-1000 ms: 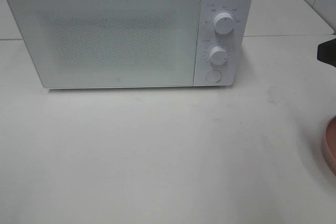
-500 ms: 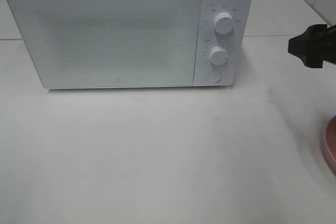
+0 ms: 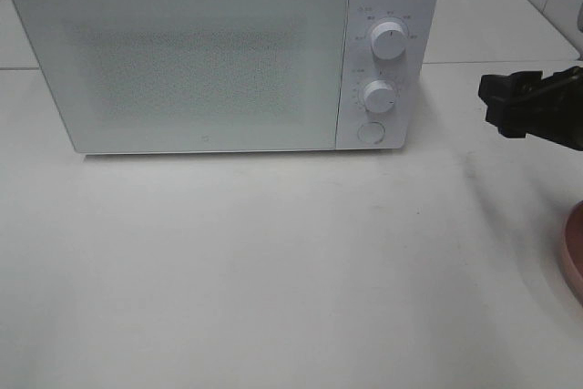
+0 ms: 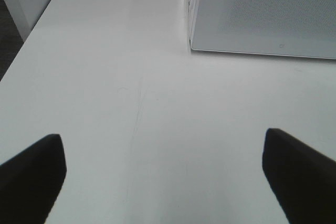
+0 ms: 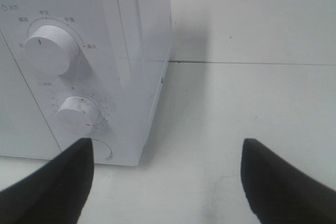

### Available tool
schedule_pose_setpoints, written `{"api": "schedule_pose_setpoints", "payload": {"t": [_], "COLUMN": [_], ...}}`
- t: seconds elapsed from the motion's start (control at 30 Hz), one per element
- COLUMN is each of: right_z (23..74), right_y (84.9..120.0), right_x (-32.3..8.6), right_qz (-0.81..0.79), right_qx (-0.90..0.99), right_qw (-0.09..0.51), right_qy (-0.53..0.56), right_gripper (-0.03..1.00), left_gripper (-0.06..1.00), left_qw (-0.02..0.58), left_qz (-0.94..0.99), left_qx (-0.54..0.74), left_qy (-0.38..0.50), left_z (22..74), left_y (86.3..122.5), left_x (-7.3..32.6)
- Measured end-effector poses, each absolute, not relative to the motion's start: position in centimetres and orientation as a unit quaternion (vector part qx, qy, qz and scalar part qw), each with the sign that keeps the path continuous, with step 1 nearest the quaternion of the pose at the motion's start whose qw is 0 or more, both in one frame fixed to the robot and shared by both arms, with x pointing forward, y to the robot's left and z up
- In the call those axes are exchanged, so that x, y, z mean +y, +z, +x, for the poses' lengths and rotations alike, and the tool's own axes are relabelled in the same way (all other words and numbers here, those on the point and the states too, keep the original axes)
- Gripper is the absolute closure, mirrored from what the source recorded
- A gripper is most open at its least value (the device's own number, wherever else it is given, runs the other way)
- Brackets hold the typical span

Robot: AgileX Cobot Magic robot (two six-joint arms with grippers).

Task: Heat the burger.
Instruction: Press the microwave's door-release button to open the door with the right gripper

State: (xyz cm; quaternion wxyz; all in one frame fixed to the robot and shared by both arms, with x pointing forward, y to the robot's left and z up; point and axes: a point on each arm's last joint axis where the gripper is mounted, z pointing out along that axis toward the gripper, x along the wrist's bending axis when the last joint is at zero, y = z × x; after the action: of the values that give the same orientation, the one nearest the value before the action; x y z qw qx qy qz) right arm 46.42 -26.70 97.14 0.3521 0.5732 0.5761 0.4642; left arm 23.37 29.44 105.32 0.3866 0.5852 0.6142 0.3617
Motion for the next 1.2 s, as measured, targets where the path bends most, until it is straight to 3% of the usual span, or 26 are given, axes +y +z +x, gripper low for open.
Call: {"api": "schedule_pose_setpoints", "payload": {"t": [0.2, 0.83, 1.2], "right_z": [46.1, 44.8, 43.6], "right_y": [96.2, 92.0, 91.4], "right_x": [-26.4, -19.8, -18.0], "right_qz": [0.576, 0.547, 0.546], "right_qx": [0.566, 0.595, 0.589], "right_qw": [0.359, 0.398, 0.403], "right_qy": [0.469, 0.434, 0.439], "right_gripper": [0.22, 0.22, 0.22], "left_gripper": [0.01, 0.01, 0.01], "left_qw": [0.387, 0.387, 0.387], "left_qz": [0.585, 0.585, 0.585], "left_qx": [0.614, 0.614, 0.614], "left_qy": [0.362, 0.362, 0.362], "left_z": [23.4, 23.4, 23.4], "left_y": [105.3, 105.3, 105.3], "left_x": [29.4, 29.4, 29.4]}}
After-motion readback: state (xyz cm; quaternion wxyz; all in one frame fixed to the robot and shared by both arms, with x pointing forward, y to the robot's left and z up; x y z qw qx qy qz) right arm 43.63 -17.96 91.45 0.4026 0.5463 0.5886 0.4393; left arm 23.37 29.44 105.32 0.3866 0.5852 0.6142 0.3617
